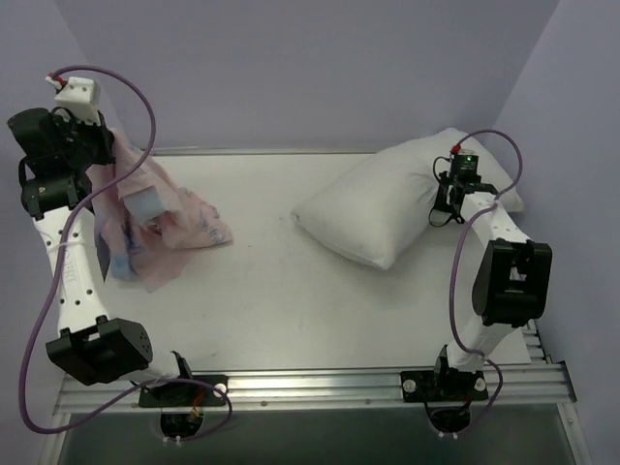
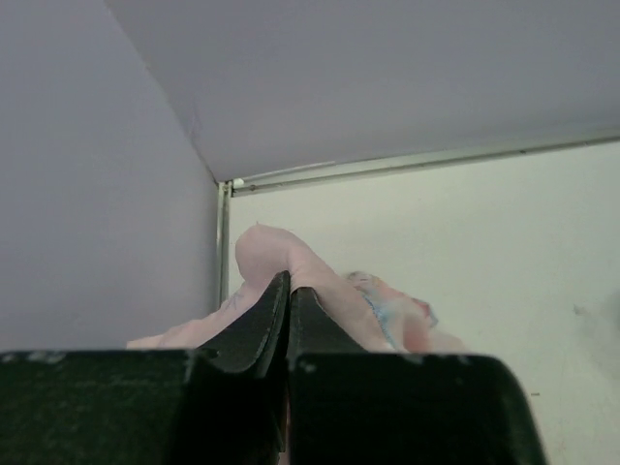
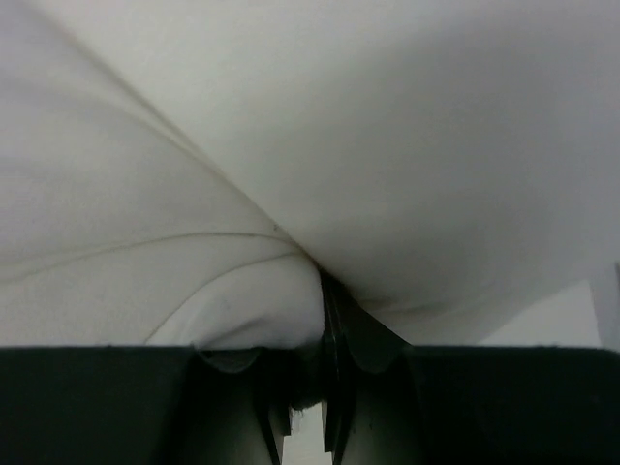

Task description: Remove the pillowcase from the pillow

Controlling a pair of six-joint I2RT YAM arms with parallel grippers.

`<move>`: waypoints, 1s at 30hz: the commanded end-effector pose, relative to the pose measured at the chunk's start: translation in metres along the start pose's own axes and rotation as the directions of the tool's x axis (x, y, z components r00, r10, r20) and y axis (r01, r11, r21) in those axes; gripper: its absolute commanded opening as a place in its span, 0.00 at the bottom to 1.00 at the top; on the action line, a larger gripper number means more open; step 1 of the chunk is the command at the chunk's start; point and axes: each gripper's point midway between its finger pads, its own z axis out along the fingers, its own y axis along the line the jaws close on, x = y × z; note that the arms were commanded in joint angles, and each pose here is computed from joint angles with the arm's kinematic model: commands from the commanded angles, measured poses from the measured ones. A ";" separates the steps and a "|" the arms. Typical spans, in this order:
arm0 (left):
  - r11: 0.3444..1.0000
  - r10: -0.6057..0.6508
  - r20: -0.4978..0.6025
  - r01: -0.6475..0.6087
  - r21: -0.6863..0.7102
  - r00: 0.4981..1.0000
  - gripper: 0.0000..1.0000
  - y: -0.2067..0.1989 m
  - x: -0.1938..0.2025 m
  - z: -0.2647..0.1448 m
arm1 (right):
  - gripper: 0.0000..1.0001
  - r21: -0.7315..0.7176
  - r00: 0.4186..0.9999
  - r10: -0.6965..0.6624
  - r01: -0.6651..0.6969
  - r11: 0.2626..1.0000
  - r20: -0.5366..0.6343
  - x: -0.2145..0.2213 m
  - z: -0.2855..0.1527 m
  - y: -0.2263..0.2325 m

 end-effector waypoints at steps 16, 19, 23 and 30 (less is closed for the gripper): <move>0.782 0.025 -0.011 -0.013 0.623 1.000 0.02 -0.244 -0.025 0.020 | 0.00 -0.428 0.989 0.149 -0.136 0.894 -0.002 -0.008 -0.024 0.153; 0.619 0.040 0.000 -0.025 0.785 0.999 0.02 -0.282 -0.024 -0.033 | 0.00 -0.501 0.998 0.048 -0.024 0.865 0.036 -0.038 -0.033 0.220; 0.241 0.169 0.116 -0.155 0.958 0.979 0.02 -0.363 0.003 -0.134 | 0.00 -0.598 0.982 -0.113 0.182 0.780 0.151 -0.061 -0.072 0.322; 0.182 0.327 0.099 -0.165 0.969 0.940 0.45 -0.382 0.058 -0.132 | 0.22 -0.588 0.952 -0.161 0.289 0.756 0.261 -0.069 -0.116 0.359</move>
